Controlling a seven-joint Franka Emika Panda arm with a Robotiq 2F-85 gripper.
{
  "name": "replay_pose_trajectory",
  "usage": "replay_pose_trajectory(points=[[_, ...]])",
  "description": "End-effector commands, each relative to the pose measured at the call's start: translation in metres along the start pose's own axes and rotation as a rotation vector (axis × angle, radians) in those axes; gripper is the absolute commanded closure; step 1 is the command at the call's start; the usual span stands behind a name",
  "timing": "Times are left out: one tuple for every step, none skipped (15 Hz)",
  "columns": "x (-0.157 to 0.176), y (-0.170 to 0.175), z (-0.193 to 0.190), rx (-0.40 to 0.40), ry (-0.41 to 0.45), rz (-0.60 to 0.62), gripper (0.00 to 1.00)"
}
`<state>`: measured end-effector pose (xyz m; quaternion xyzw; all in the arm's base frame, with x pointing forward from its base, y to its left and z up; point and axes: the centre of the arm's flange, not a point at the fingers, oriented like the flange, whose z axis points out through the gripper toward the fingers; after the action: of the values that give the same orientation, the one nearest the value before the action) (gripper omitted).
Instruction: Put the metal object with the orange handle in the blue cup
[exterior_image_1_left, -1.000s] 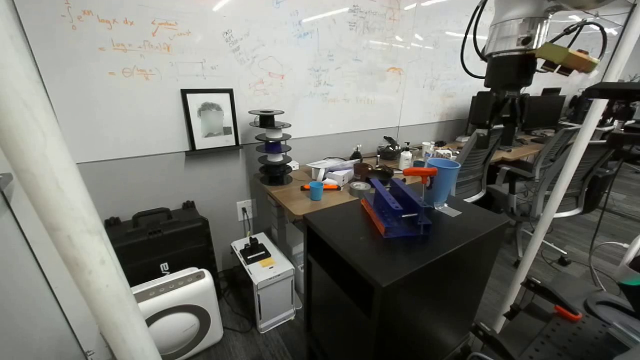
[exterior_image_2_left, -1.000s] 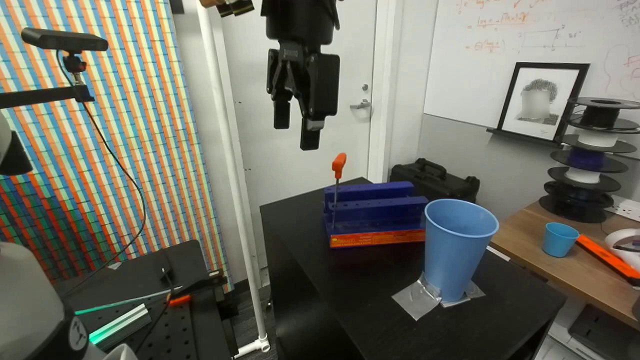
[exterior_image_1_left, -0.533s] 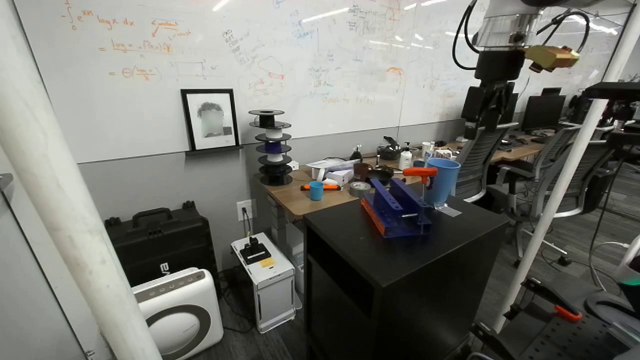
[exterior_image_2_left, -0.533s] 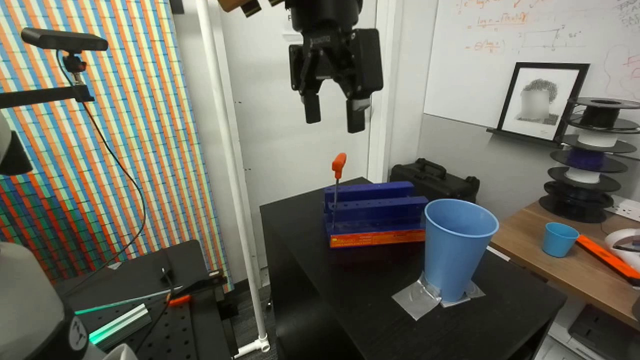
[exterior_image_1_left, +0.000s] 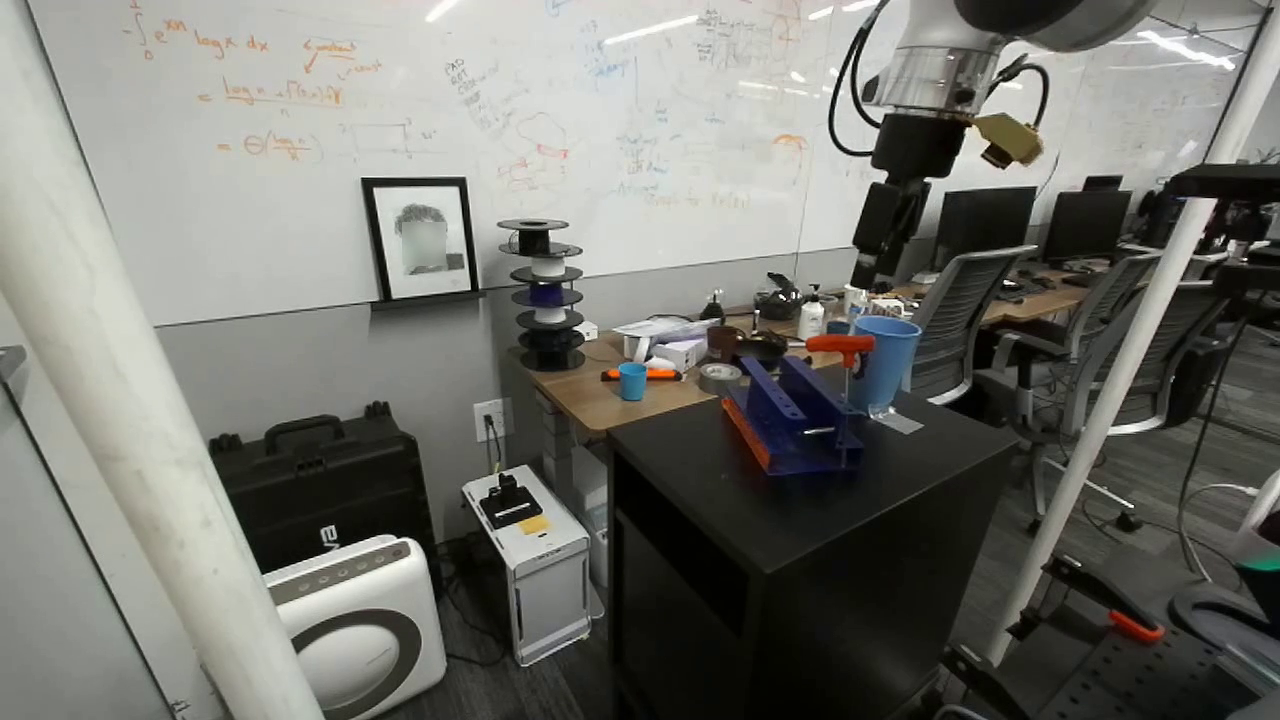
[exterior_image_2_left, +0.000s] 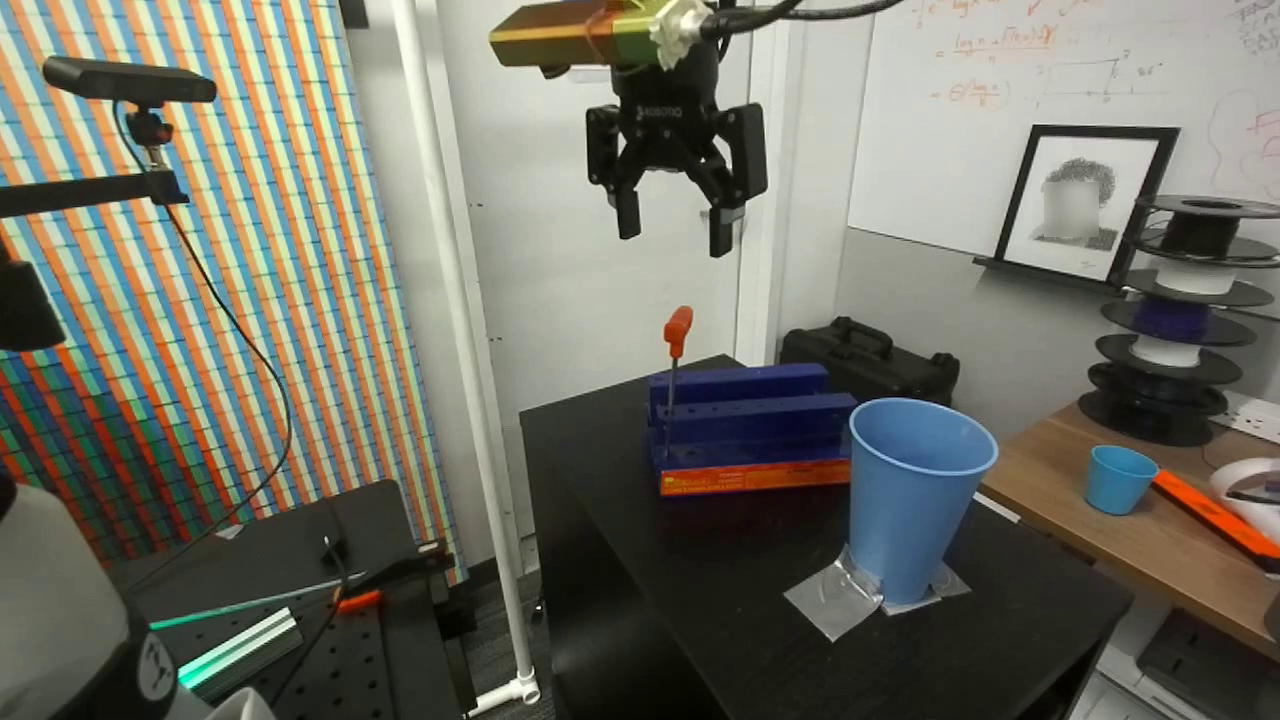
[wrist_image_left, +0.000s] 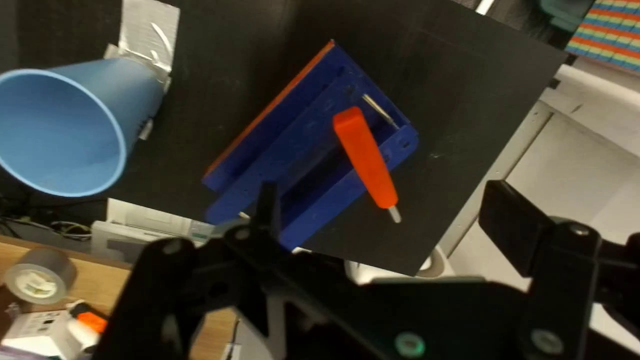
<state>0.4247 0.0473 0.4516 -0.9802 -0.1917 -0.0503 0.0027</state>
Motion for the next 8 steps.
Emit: replay_pose_trajectory(points=[[0.017, 0.001, 0.01, 0.084, -0.013, -0.094, 0.0], [0.017, 0.005, 0.017, 0.089, -0.031, -0.106, 0.0], [0.015, 0.009, 0.023, 0.09, -0.047, -0.116, 0.0], [0.013, 0.014, 0.031, 0.083, -0.064, -0.125, 0.0], [0.011, 0.017, 0.037, 0.091, -0.077, -0.132, 0.0], [0.01, 0.018, 0.043, 0.096, -0.084, -0.137, 0.0], [0.01, 0.019, 0.048, 0.104, -0.089, -0.146, 0.0], [0.009, 0.018, 0.052, 0.098, -0.082, -0.154, 0.0]])
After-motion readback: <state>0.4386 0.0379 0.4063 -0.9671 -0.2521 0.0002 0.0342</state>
